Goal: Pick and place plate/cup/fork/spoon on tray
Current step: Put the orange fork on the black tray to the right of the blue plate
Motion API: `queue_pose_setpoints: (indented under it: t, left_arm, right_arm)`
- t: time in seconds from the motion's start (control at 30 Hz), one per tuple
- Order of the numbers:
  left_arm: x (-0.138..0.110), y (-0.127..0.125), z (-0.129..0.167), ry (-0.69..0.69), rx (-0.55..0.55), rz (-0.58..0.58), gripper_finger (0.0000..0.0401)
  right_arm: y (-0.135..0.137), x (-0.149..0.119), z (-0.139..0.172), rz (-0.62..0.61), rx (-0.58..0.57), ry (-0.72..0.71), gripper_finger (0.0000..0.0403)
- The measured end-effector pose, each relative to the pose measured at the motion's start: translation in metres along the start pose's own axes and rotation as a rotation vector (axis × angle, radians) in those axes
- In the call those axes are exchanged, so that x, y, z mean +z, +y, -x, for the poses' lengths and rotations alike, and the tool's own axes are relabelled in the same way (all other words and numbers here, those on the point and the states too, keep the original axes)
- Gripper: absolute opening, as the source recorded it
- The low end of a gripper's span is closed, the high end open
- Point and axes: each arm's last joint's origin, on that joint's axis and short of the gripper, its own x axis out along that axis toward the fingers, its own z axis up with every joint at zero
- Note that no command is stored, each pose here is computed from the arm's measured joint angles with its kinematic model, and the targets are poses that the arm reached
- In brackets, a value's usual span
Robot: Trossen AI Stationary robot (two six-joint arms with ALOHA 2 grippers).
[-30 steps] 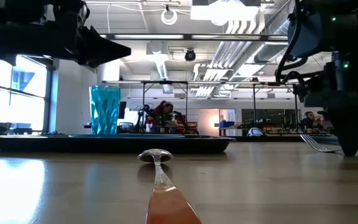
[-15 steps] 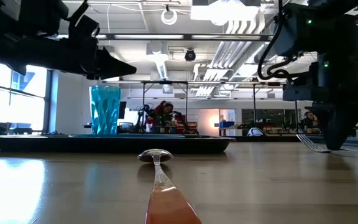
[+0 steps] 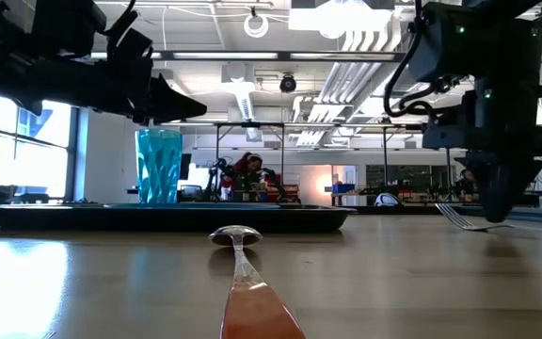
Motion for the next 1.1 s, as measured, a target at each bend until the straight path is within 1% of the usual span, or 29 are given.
queue_pose_setpoints:
  t: [0.13, 0.27, 0.37, 0.43, 0.53, 0.63, 0.67, 0.83, 0.93, 1.03, 1.1]
  left_arm:
    - [0.0, 0.0, 0.0, 0.0, -0.001, 0.005, 0.0047]
    - [-0.001, -0.001, 0.0, 0.005, -0.014, 0.011, 0.0047]
    - [-0.001, -0.002, 0.0, 0.01, -0.065, 0.023, 0.0047]
    - [-0.002, -0.004, 0.0, 0.014, -0.122, 0.019, 0.0047]
    - [-0.002, -0.006, 0.001, 0.014, -0.187, -0.007, 0.0047]
    - [-0.002, -0.005, 0.0, 0.014, -0.183, -0.017, 0.0047]
    - [-0.002, -0.005, 0.0, 0.016, -0.18, -0.018, 0.0047]
    - [-0.002, -0.004, 0.0, 0.019, -0.136, -0.022, 0.0047]
    - [-0.003, -0.004, 0.0, 0.021, -0.129, -0.021, 0.0047]
    - [-0.003, -0.004, 0.0, 0.027, -0.13, -0.024, 0.0047]
    - [-0.003, -0.004, 0.0, 0.028, -0.13, -0.02, 0.0047]
  right_arm:
    - [-0.001, -0.001, 0.0, 0.015, -0.001, 0.04, 0.0055]
    - [-0.001, -0.004, -0.001, 0.038, 0.026, 0.13, 0.0094]
    - [-0.004, -0.007, -0.007, 0.029, 0.051, 0.163, 0.0101]
    - [-0.006, -0.009, -0.012, 0.015, 0.059, 0.155, 0.0095]
    - [-0.01, -0.011, -0.017, 0.007, 0.064, 0.15, 0.0068]
    - [-0.011, -0.011, -0.017, -0.015, 0.056, 0.144, 0.0021]
    - [-0.009, -0.01, -0.016, -0.013, 0.056, 0.143, 0.0012]
    - [0.002, -0.006, -0.006, -0.008, 0.074, 0.128, 0.0013]
    - [0.018, 0.0, 0.009, 0.017, 0.159, 0.064, 0.0004]
    - [0.027, 0.007, 0.021, 0.034, 0.174, 0.005, 0.0005]
    - [0.037, 0.016, 0.033, 0.043, 0.224, -0.049, 0.0003]
